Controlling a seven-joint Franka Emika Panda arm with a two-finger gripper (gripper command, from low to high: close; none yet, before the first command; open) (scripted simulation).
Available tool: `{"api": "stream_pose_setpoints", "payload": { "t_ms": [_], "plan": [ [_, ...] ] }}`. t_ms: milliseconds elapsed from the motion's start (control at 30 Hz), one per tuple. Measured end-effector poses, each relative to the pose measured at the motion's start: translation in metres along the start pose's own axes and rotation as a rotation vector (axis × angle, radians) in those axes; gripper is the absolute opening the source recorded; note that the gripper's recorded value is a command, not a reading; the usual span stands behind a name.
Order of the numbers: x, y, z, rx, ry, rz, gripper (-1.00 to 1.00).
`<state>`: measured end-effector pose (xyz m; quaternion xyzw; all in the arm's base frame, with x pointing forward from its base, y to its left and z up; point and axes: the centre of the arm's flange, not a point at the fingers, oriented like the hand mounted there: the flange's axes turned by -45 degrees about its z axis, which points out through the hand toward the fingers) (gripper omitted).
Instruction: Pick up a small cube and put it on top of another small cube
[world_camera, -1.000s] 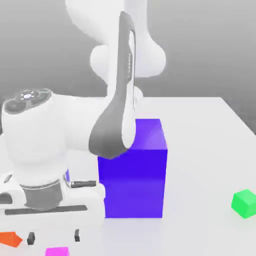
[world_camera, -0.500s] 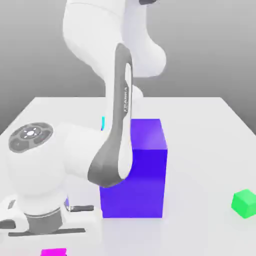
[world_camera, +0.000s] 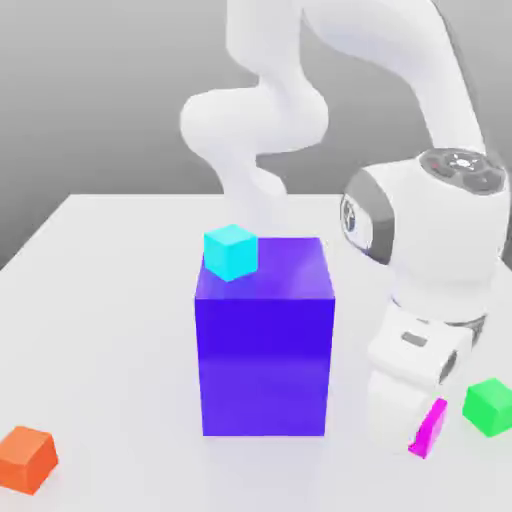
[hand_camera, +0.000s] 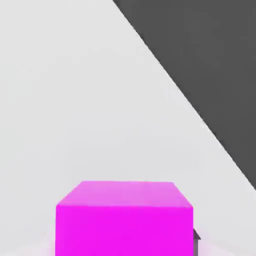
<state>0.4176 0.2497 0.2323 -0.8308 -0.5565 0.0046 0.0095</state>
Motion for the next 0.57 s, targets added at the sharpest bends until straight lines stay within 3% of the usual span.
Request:
{"api": "stream_pose_setpoints", "payload": {
  "t_ms": [167, 200, 400, 567],
  "plan": [
    [0.044, -0.086, 0.038, -0.019, -0.007, -0.273, -1.00],
    [0.044, -0.088, 0.049, -0.020, -0.007, -0.280, 1.00],
    [0.045, -0.090, 0.055, -0.020, -0.007, -0.284, 1.00],
    [0.046, -0.091, 0.005, -0.021, -0.006, -0.287, 1.00]
  ]
}}
